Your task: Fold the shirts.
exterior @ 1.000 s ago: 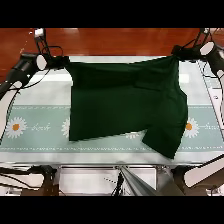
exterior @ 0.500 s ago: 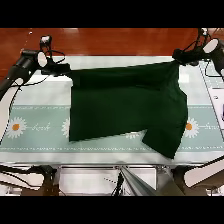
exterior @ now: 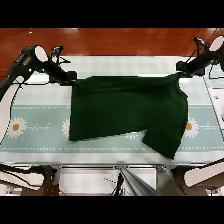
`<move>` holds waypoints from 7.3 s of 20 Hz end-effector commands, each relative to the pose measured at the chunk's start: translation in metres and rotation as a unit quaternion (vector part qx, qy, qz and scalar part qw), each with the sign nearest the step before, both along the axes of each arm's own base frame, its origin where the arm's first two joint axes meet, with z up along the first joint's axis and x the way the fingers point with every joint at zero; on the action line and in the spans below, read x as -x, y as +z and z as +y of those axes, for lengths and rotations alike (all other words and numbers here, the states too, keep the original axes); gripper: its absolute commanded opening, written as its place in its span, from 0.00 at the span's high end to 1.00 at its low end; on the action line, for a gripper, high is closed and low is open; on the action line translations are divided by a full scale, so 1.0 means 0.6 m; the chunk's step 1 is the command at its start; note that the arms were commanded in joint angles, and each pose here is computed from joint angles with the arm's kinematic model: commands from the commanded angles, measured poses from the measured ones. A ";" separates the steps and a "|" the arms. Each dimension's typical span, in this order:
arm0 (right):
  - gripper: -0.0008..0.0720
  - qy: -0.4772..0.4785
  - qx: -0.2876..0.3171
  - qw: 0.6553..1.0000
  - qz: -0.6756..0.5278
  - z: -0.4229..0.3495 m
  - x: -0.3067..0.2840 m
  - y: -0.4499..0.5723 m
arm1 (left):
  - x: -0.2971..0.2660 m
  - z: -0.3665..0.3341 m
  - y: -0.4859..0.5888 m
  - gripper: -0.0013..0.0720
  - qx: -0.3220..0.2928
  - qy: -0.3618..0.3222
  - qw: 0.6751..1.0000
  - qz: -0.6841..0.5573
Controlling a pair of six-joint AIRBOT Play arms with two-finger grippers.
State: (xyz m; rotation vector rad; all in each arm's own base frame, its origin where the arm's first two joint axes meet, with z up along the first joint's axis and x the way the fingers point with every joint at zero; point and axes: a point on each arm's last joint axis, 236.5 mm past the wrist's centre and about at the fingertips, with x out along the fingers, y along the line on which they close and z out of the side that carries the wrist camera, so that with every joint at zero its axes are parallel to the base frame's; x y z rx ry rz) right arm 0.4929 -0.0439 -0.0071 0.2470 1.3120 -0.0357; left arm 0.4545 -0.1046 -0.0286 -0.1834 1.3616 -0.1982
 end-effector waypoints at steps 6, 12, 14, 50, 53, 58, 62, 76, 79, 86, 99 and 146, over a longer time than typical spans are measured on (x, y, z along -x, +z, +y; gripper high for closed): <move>0.35 0.046 0.074 0.988 0.131 -0.075 0.130 0.030 | 0.091 0.062 0.050 0.00 0.023 0.001 0.996 0.089; 0.30 -0.037 -0.017 0.994 0.101 -0.131 0.254 0.051 | 0.258 0.089 0.023 0.00 0.042 -0.001 0.993 0.112; 0.30 -0.072 -0.095 0.992 0.044 -0.116 0.275 0.035 | 0.335 0.069 -0.022 0.00 0.086 0.012 0.987 0.133; 0.29 -0.098 -0.153 0.973 0.143 -0.025 0.445 -0.172 | 0.375 -0.050 -0.102 0.96 0.243 0.047 0.957 0.154; 0.67 -0.078 -0.140 0.979 0.127 -0.002 0.423 -0.182 | 0.371 -0.049 -0.102 0.96 0.241 0.048 0.958 0.150; 0.95 -0.048 -0.128 0.987 0.081 -0.011 0.356 -0.107 | 0.299 -0.031 -0.040 0.96 0.247 0.025 0.965 0.089; 0.95 -0.046 -0.154 0.980 -0.117 -0.008 0.207 0.088 | 0.184 -0.012 0.093 0.96 0.242 -0.007 0.970 -0.028; 0.95 -0.123 -0.134 0.945 -0.273 -0.011 -0.127 0.050 | -0.059 0.001 0.025 0.96 0.271 0.087 0.956 -0.075; 0.95 -0.142 -0.135 0.948 -0.251 -0.019 -0.133 -0.005 | -0.066 -0.001 -0.026 0.94 0.273 0.093 0.957 -0.046; 0.34 -0.102 -0.081 0.963 -0.236 -0.066 -0.102 -0.006 | -0.040 0.005 -0.054 0.44 0.289 0.113 0.951 0.012; 0.15 -0.142 -0.206 0.968 -0.021 -0.079 0.043 -0.131 | -0.008 -0.025 0.051 0.44 0.302 0.059 0.952 -0.010; 0.95 0.160 -0.025 0.975 -0.154 0.331 0.166 0.220 | -0.041 -0.079 0.412 0.96 0.344 0.064 0.885 -0.307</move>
